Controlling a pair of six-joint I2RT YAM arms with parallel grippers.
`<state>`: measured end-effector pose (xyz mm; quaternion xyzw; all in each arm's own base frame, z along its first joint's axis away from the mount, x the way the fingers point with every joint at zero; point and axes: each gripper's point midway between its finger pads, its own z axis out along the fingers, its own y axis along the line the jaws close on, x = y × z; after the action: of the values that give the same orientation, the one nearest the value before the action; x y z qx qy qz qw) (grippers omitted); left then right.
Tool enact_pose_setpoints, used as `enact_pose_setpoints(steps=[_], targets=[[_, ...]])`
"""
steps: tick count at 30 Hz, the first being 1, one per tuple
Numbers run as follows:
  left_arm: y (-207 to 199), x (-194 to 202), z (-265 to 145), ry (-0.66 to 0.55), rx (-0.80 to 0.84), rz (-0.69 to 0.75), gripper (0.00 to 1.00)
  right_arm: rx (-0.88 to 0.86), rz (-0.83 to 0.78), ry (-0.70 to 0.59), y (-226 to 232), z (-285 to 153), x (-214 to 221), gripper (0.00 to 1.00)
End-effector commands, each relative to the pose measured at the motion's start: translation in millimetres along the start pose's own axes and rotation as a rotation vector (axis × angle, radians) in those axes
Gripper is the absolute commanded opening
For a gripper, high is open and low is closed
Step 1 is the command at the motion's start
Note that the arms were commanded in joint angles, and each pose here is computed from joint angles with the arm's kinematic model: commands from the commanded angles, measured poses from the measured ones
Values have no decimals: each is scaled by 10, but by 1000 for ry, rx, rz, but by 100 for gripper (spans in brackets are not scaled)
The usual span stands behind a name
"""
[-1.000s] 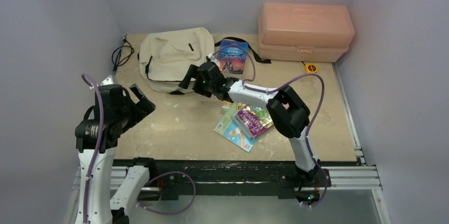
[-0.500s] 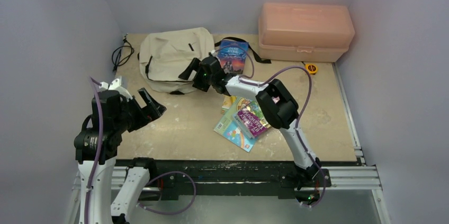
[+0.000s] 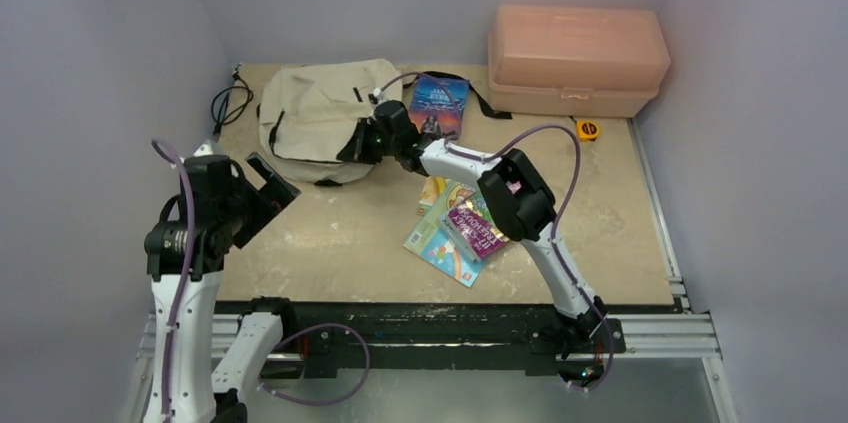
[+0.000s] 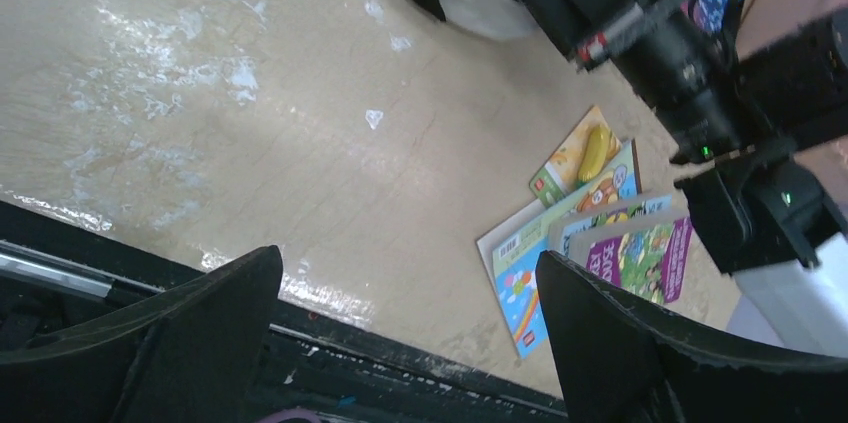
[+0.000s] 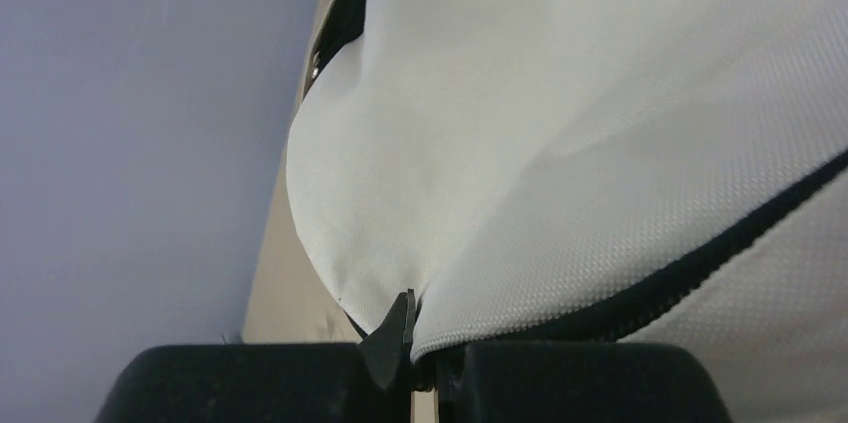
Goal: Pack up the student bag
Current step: Move the student bag to the center of the board.
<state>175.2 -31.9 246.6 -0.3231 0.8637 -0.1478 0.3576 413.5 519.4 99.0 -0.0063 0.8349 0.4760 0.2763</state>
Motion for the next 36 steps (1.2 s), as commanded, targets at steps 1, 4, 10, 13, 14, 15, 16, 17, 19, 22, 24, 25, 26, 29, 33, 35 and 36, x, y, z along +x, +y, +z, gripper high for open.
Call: enact_pose_setpoints(steps=[1,4,10,13,14,15,16,17,19,22,24,25,26,29,33,35,36], targets=[[-62,-480,32,-117,-88,-120,100,-282,-371,104,914,-703,-58,0],[25,-678,114,-171,-162,-139,100,-387,-412,202,1024,-1080,119,0],[306,-551,627,-82,-242,-167,100,-449,-457,355,851,-1487,506,0],[501,-370,945,21,-241,-209,89,-384,-470,399,585,-1545,564,0],[546,-295,1044,65,-223,-236,84,-373,-483,414,521,-1580,589,0],[577,-235,1127,101,-195,-269,80,-363,-508,428,464,-1605,619,0],[586,-186,1210,132,-155,-300,73,-334,-528,448,373,-1614,649,0],[608,-129,1283,161,-122,-340,69,-291,-557,457,269,-1598,652,0],[665,-15,1419,201,-90,-406,67,-203,-584,452,79,-1545,620,0],[673,45,1568,239,-59,-420,66,-142,-621,429,-40,-1502,557,0],[660,43,1649,257,-37,-410,60,-141,-627,419,-48,-1474,549,0],[658,43,1690,262,-27,-410,57,-140,-630,418,-56,-1458,546,0],[661,49,1725,269,-23,-413,54,-138,-634,416,-63,-1443,540,0],[621,59,1823,284,23,-415,49,-138,-642,404,-61,-1419,514,0],[672,156,1935,309,29,-425,36,-162,-645,400,-16,-1388,502,0],[708,208,1979,326,23,-428,36,-181,-651,398,23,-1361,495,0],[716,216,1992,332,22,-423,32,-185,-656,394,50,-1346,485,0]])
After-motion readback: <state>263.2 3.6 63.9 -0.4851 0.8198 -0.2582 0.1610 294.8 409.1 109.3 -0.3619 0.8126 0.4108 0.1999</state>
